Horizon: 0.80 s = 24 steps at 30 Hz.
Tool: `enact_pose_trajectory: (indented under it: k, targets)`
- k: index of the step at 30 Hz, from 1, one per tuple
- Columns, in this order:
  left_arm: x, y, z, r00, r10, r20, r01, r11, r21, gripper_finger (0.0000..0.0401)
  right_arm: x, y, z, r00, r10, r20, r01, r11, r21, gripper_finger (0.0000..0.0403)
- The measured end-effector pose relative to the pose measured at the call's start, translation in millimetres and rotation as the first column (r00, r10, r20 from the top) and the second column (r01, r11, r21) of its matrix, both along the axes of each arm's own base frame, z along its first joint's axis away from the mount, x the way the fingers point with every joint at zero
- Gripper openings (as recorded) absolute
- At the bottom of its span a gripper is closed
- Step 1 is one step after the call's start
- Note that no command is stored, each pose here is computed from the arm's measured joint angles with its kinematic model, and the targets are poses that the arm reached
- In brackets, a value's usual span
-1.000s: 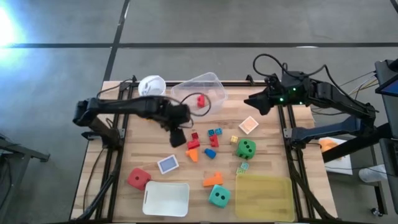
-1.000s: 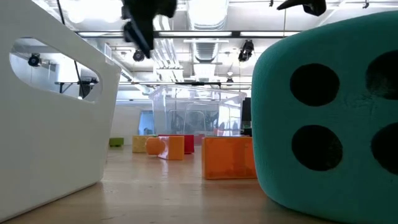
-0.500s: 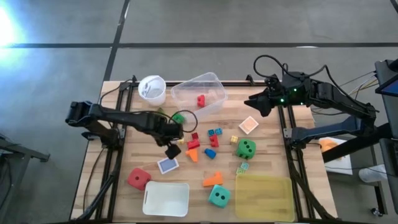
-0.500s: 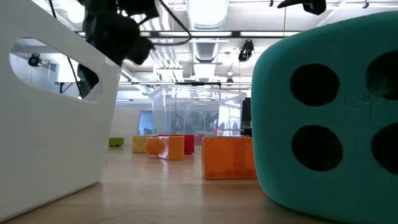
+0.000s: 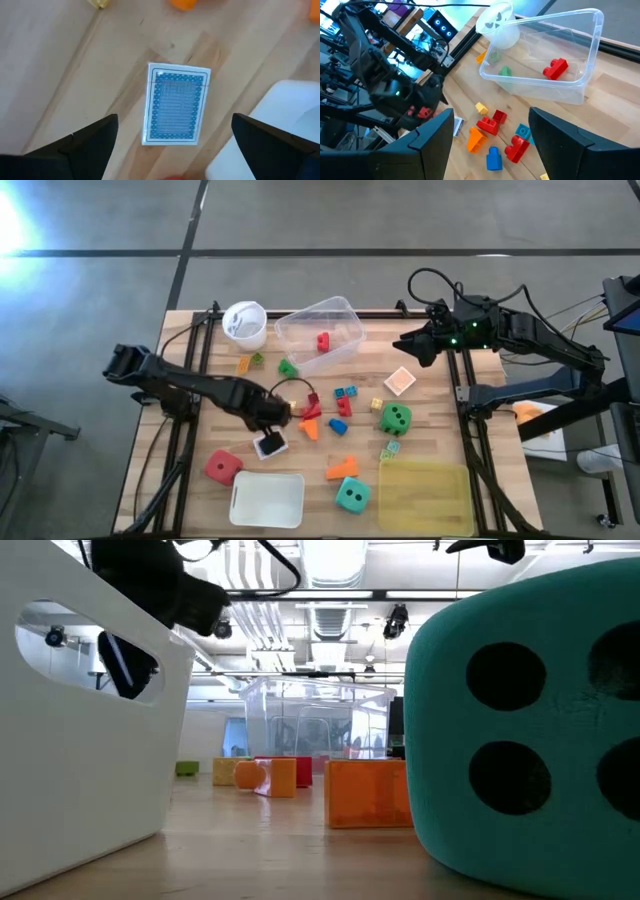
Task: Pick & Place Toys
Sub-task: Put the blue deck of cards into the white bin
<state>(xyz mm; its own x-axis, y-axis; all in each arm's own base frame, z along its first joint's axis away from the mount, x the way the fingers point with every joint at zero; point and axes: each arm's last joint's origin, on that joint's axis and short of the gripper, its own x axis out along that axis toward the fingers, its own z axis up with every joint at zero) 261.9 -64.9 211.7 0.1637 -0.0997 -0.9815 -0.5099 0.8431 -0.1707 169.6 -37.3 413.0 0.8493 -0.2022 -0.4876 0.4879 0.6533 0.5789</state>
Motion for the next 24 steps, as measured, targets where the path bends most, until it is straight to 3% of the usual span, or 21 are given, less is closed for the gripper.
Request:
enact_pose_trajectory:
  k: [6, 12, 24]
  targets:
    - [1, -24, -7, 0.995, -0.087, 0.043, 0.082, 0.99, 0.117, 0.0394, 0, 0, 0, 1.0, -0.001, 0.001, 0.001, 1.0, 0.001, 0.025]
    - [4, -39, -25, 0.991, -0.137, 0.0, 0.136, 0.98, 0.143, 0.0394, 0, 0, 0, 1.0, -0.001, 0.0, 0.001, 1.0, 0.001, 0.025]
    - [11, -41, -48, 0.987, -0.146, -0.064, 0.156, 0.966, 0.204, 0.0394, 0, 0, 0, 1.0, 0.003, -0.001, -0.003, 1.0, -0.005, 0.025]
